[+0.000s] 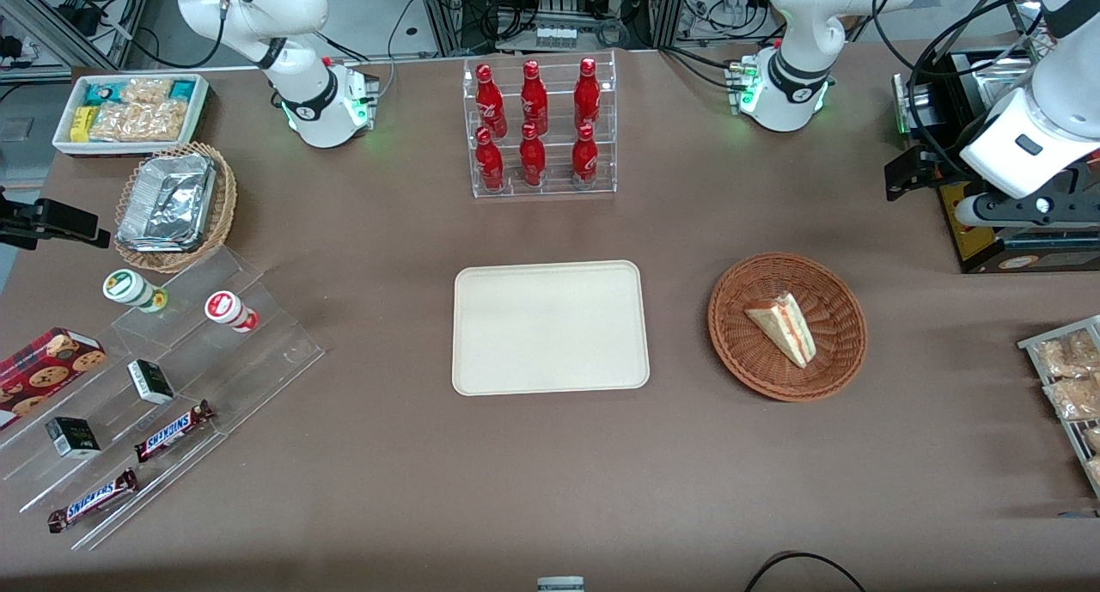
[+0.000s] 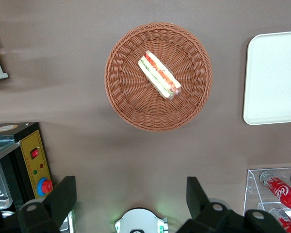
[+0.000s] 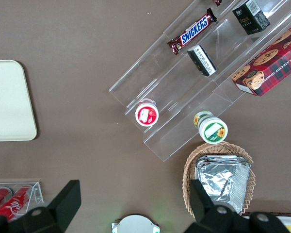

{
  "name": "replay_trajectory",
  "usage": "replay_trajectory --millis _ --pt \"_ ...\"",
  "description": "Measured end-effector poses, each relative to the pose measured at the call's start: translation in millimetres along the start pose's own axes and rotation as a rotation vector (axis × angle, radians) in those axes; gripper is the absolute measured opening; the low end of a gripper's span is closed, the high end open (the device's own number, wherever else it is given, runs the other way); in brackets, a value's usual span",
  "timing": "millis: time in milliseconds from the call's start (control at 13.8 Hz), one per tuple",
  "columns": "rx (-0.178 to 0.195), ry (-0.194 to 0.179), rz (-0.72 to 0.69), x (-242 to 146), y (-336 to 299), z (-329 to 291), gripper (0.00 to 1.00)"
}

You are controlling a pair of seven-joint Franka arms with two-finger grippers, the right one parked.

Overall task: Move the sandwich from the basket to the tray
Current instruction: 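Move the left gripper down over the wrapped sandwich in the wicker basket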

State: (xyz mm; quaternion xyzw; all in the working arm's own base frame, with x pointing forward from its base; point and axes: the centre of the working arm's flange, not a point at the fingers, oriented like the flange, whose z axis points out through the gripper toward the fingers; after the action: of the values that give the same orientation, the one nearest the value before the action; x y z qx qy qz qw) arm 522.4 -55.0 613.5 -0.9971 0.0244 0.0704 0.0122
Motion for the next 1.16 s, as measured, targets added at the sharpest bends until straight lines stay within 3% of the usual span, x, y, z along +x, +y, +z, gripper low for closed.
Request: replay_trajectory --millis 291,509,800,1164 --pt "0.0 -0.021 0.001 6 0 11 1.0" --pt "-0.002 -0.042 0.012 34 7 51 1.0" --pt "-0.004 0.0 0.028 57 26 125 1.0" --pt "-0.013 0.089 -0.038 53 64 212 1.0"
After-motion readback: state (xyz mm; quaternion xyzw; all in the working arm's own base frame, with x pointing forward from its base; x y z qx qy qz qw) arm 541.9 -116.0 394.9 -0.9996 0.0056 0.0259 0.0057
